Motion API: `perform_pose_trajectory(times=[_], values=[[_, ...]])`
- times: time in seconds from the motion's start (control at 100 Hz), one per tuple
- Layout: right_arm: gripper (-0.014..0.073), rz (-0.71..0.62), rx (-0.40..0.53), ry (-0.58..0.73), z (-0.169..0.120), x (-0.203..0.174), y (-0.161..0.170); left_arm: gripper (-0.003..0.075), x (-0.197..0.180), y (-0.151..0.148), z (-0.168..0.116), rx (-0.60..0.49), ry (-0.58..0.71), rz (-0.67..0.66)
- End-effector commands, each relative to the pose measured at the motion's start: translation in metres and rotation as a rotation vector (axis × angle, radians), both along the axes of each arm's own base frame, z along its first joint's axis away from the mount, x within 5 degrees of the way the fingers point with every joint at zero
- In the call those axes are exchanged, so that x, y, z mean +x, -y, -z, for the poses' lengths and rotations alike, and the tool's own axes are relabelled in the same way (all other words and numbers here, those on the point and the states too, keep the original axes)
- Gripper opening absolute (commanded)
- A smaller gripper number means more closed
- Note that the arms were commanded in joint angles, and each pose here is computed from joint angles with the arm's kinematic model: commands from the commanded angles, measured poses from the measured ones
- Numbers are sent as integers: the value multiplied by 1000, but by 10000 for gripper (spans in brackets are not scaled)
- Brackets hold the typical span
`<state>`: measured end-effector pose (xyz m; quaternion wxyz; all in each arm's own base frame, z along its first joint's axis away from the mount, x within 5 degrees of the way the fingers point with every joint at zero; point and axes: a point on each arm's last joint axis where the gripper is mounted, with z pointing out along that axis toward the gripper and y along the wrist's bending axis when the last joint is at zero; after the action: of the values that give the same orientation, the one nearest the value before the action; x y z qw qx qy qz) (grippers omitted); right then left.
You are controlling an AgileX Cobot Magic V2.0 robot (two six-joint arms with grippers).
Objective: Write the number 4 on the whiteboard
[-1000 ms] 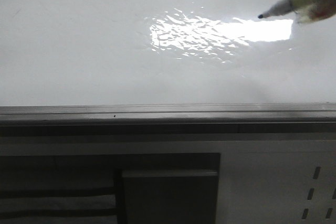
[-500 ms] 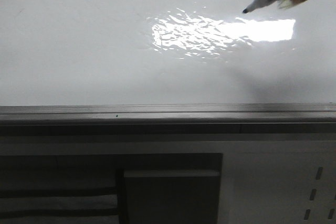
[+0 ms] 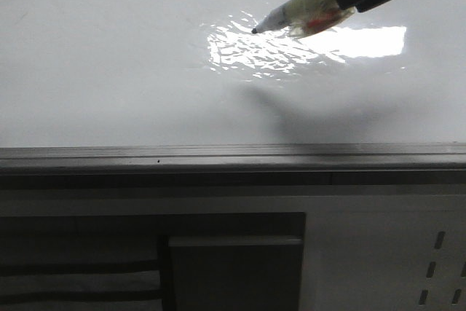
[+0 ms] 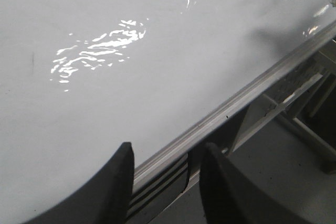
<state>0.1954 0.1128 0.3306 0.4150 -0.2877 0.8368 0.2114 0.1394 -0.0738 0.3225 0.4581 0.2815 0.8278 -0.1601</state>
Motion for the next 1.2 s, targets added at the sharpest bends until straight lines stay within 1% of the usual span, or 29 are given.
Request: perform_pose_trajectory(times=[0.0, 0.11, 0.19, 0.25, 0.39, 0.48, 0.53, 0.58, 0.63, 0.68, 0.74, 0.81, 0.85, 0.92, 1.0, 1.1, 1.19], values=[[-54, 53, 63, 105, -19, 9, -1, 281, 4, -2, -16, -63, 84, -49], [-54, 59, 48, 113, -21, 20, -3, 281, 4, -2, -17, -66, 94, -55], [-54, 68, 11, 123, -20, 30, -2, 281, 5, -2, -17, -66, 95, -56], [-54, 66, -34, 108, -12, 38, -2, 281, 5, -2, -17, -66, 96, -56], [-54, 21, -83, 13, 9, 47, -11, 281, 5, -2, -17, -66, 96, -56], [-54, 9, -111, 5, 14, 49, -13, 281, 5, -2, -17, -67, 97, -57], [-54, 36, -107, 1, 12, 49, -7, 281, 5, -2, -17, -67, 97, -57], [-54, 93, -103, -3, 7, 49, 6, 281, 5, -2, -17, -67, 97, -57], [-54, 137, -120, -7, 3, 46, 23, 281, 5, -2, -17, -62, 99, -57], [-54, 165, -127, -22, 0, 43, 35, 281, 5, -2, -17, -57, 101, -56], [-54, 180, -118, -31, -4, 38, 42, 281, 5, -2, -17, -55, 102, -56], [-54, 163, -78, -24, -11, 33, 37, 281, 5, -2, -17, -55, 102, -56], [-54, 128, -61, 1, -17, 29, 30, 281, 5, -2, -17, -55, 102, -56], [-54, 66, -53, 59, -28, 25, 17, 281, 5, -2, -17, -55, 102, -56], [-54, 50, -51, 102, -33, 28, 9, 281, 5, -2, -17, -55, 102, -56], [-54, 64, -52, 102, -28, 38, 6, 281, 5, -2, -17, -55, 102, -56], [-54, 64, -99, 62, -14, 49, 6, 281, 5, -2, -17, -54, 103, -55]])
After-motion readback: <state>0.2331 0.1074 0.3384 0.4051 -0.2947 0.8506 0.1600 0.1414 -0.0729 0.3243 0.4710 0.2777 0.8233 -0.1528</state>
